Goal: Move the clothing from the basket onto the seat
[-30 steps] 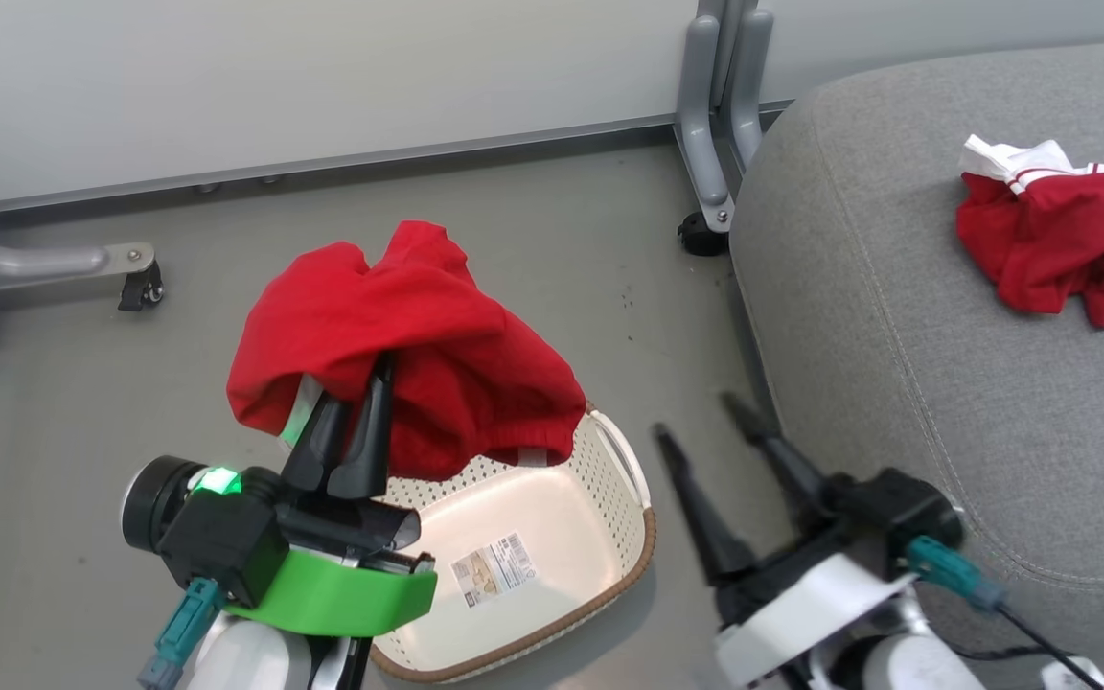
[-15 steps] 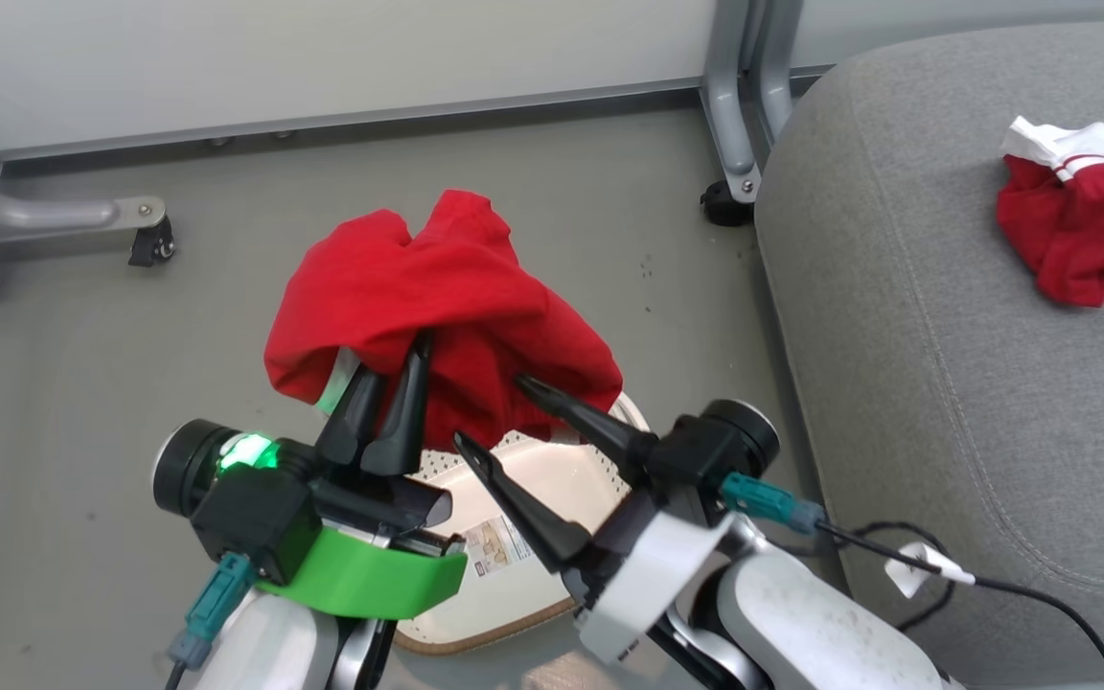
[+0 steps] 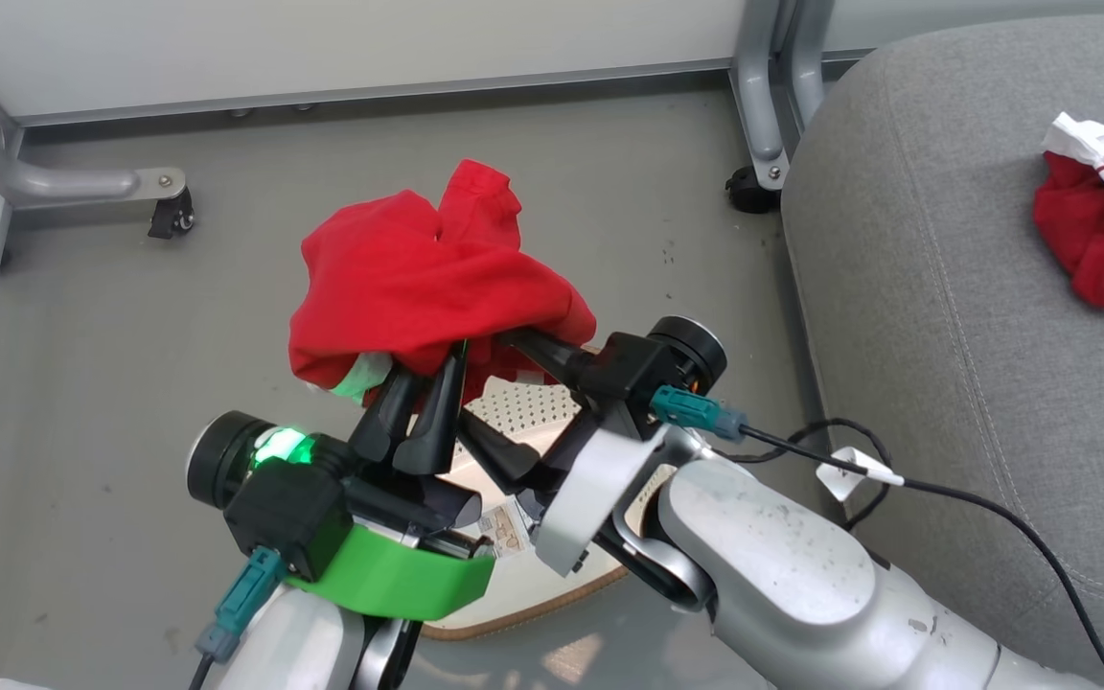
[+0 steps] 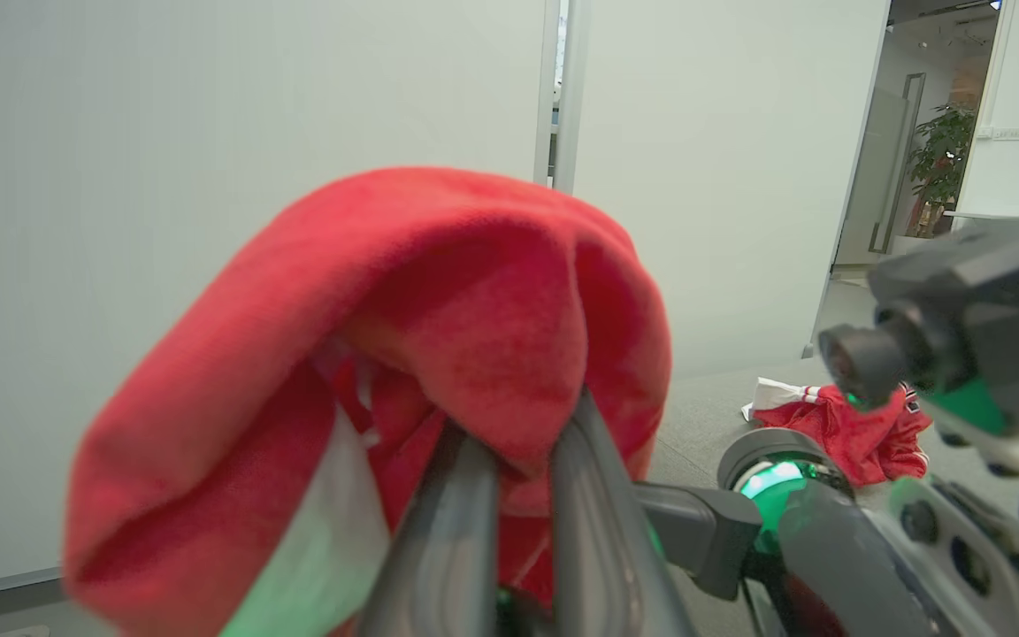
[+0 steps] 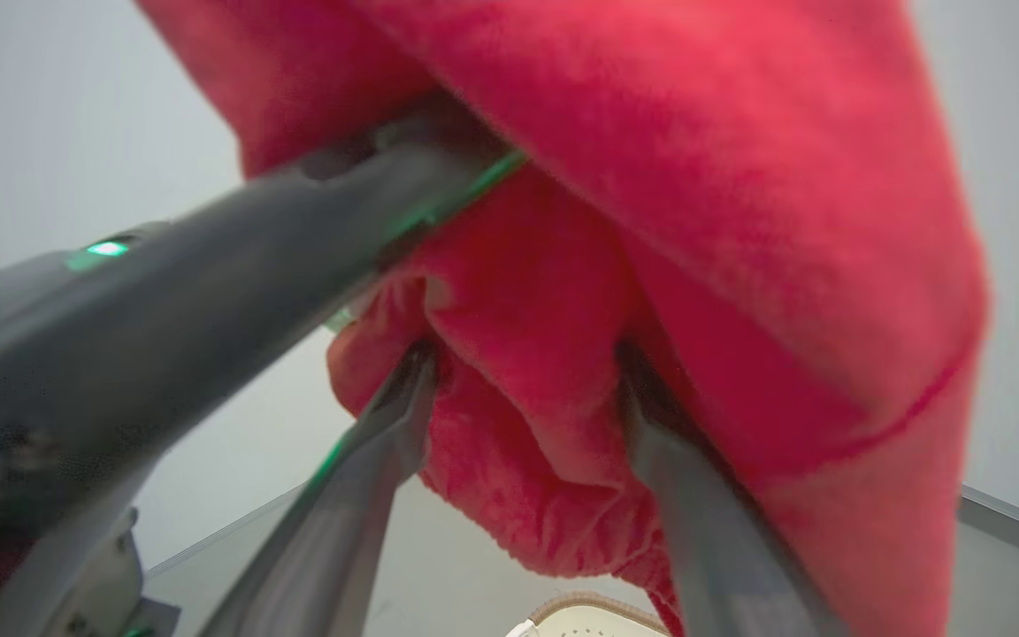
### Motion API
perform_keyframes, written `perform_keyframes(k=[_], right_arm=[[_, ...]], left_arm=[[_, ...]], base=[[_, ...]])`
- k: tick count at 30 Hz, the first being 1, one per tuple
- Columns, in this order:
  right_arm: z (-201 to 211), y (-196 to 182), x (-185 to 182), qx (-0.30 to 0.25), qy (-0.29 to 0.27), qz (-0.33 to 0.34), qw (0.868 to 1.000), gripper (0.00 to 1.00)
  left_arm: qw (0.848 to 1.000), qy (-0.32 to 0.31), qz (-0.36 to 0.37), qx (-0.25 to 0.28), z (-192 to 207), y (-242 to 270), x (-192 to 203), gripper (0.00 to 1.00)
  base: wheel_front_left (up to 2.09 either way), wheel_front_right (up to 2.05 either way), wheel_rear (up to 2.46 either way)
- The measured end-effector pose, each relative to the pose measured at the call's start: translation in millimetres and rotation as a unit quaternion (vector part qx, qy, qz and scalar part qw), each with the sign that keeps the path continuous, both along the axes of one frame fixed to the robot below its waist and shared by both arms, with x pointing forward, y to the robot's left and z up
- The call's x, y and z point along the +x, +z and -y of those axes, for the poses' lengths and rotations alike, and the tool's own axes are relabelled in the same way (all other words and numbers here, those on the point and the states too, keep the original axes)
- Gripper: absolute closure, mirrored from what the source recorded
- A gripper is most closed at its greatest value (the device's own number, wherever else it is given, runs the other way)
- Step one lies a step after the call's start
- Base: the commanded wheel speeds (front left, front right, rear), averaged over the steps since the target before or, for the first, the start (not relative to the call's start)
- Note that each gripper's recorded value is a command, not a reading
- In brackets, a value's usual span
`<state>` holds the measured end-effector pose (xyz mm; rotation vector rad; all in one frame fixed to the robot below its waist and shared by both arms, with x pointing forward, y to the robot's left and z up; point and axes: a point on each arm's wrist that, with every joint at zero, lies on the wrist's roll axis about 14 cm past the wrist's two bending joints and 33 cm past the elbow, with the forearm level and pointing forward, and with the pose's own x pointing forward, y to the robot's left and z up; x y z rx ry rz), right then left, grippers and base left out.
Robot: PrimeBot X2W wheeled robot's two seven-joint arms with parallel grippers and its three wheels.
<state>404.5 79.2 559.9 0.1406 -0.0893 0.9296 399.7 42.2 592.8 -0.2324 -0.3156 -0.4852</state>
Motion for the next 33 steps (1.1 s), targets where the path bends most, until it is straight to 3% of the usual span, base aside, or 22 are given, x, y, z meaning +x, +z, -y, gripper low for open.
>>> perform_keyframes(k=[1, 2, 23, 24, 25, 33], right_arm=[[-2, 0, 1, -0.001, 0.002, -0.001, 1.000, 0.78], [-3, 0, 1, -0.001, 0.004, 0.001, 1.000, 1.00], [-6, -4, 5, 0.002, 0.011, -0.008, 1.000, 1.00], [-6, -4, 5, 0.001, 0.011, -0.008, 1.000, 1.00], [-5, -4, 6, 0.002, 0.010, -0.007, 1.000, 1.00], [3, 2, 16, 0.000, -0.009, 0.004, 1.000, 1.00]], left_arm=[[1.000, 0.000, 0.000, 0.000, 0, 0, 0, 1.00], [1.000, 0.000, 0.000, 0.000, 0, 0, 0, 1.00], [1.000, 0.007, -0.008, -0.003, -3, -4, 2, 1.00], [1.000, 0.010, -0.009, -0.003, -4, -4, 2, 0.55], [1.000, 0.012, -0.009, -0.002, -5, -5, 3, 0.00], [1.000, 0.021, -0.011, 0.019, -11, -8, -1, 0.00]], base=[[0.00, 0.00, 0.00], [0.00, 0.00, 0.00], [0.00, 0.00, 0.00], [0.00, 0.00, 0.00], [0.00, 0.00, 0.00], [0.00, 0.00, 0.00]])
